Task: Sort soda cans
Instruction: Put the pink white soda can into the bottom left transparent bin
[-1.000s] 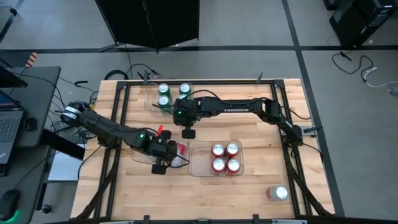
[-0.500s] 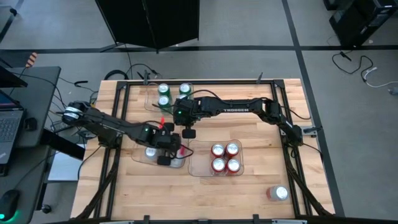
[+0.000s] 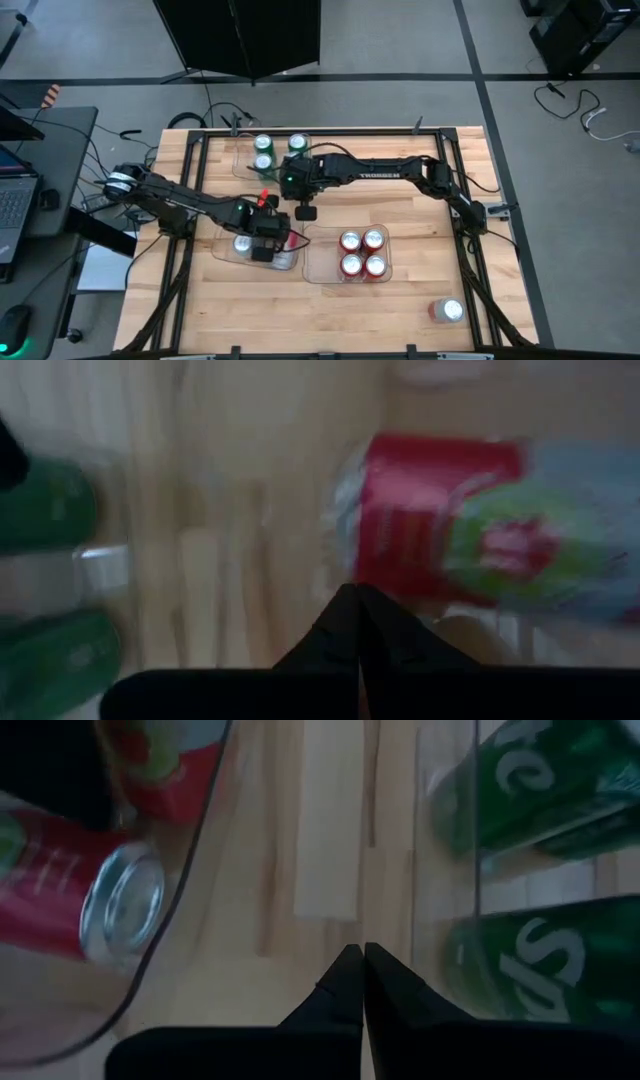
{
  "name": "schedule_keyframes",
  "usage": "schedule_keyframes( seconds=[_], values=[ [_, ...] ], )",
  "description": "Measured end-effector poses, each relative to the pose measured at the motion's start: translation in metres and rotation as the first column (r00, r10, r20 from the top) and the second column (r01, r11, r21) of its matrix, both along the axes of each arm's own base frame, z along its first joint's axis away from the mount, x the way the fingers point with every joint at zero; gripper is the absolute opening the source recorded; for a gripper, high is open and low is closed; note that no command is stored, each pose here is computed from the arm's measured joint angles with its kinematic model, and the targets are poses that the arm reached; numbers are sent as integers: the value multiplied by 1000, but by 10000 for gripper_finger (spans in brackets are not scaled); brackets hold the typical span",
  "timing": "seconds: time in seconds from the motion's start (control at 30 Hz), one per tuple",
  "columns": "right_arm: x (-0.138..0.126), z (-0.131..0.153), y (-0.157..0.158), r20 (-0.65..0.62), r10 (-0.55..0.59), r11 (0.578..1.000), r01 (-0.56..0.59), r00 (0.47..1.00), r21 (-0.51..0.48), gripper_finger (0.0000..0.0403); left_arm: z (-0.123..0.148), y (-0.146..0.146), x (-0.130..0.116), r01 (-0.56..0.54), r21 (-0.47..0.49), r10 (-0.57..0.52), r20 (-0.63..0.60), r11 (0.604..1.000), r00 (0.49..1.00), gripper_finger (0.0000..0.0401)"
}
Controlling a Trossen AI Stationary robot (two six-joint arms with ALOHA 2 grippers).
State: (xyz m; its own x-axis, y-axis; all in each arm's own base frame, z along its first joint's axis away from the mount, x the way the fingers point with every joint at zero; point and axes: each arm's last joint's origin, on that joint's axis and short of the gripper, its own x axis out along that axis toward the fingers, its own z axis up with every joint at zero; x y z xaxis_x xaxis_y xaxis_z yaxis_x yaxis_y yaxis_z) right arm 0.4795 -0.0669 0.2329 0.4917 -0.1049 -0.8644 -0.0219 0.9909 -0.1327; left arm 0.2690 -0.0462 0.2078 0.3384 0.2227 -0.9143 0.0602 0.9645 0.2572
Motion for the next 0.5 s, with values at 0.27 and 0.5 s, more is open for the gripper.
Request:
schedule_keyframes(
  seconds=[0.27,0.5],
  values=[
    [-17,15,-6,-79,-55,996,49,995,-69,1,9,-1,6,44,-8,-44,22,999,999,0],
    [-61,77,-16,-77,-172,973,157,982,-167,0,3,4,11,97,-3,-97,-3,995,995,0]
  ],
)
